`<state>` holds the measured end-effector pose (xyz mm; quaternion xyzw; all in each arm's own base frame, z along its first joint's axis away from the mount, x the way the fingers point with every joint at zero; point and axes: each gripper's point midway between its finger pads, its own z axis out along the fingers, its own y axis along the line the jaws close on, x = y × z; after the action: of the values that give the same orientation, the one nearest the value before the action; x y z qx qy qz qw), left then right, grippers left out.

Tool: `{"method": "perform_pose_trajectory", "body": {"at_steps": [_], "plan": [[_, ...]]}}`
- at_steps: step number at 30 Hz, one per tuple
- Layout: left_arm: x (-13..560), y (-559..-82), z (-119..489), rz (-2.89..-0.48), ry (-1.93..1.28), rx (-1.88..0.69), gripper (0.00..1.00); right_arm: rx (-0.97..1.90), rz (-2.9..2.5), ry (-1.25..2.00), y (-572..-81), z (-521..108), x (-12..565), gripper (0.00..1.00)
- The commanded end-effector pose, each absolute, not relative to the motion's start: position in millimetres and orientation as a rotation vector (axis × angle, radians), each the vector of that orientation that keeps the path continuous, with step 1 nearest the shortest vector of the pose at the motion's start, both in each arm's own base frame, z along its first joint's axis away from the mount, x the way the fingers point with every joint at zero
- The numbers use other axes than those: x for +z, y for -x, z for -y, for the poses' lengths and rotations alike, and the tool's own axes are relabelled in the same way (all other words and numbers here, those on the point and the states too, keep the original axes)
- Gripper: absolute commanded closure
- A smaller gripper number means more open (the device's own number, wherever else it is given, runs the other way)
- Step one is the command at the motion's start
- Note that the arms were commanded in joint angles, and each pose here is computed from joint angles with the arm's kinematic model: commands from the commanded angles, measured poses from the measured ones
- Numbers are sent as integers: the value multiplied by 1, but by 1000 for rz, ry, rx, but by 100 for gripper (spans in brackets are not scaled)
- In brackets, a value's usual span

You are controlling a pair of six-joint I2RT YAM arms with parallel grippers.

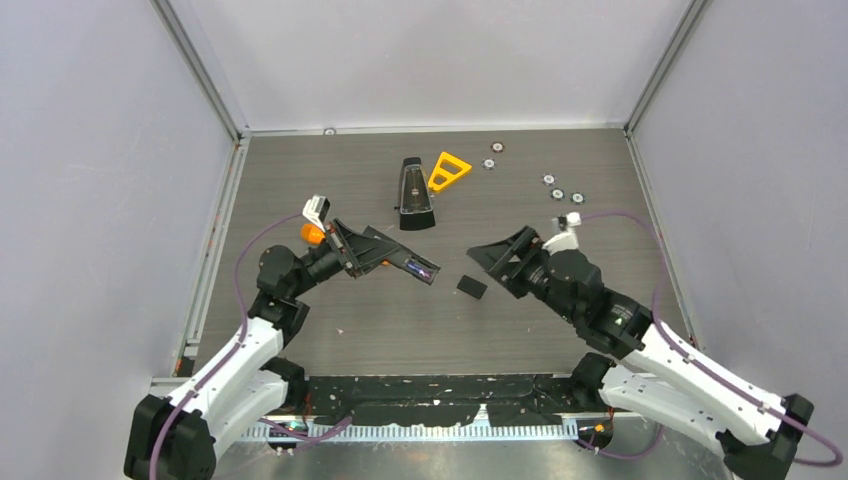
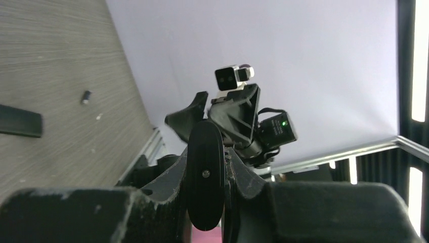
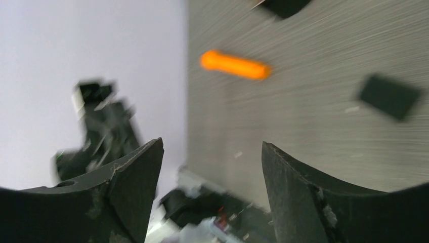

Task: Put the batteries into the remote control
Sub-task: Pick up the battery from the center of the board.

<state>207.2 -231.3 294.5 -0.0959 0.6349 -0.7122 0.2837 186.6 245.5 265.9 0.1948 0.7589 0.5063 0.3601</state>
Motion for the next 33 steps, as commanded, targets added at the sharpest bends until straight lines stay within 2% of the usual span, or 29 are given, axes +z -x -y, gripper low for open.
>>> {"method": "perform_pose_trajectory", "body": {"at_steps": [1,6,14,33], "plan": [[272,-209,224,-1775,185,-1744,100,772,-2076,-609,-209,-159,210,26],[259,-209,219,-1825,132,-1624,100,354,-2142,-699,-224,-86,172,31],[247,-209,215,-1883,87,-1525,100,29,-2270,-762,-246,-51,136,44],[241,-213,222,-1914,32,-1543,100,-170,-2421,-830,-260,-51,64,48]]}}
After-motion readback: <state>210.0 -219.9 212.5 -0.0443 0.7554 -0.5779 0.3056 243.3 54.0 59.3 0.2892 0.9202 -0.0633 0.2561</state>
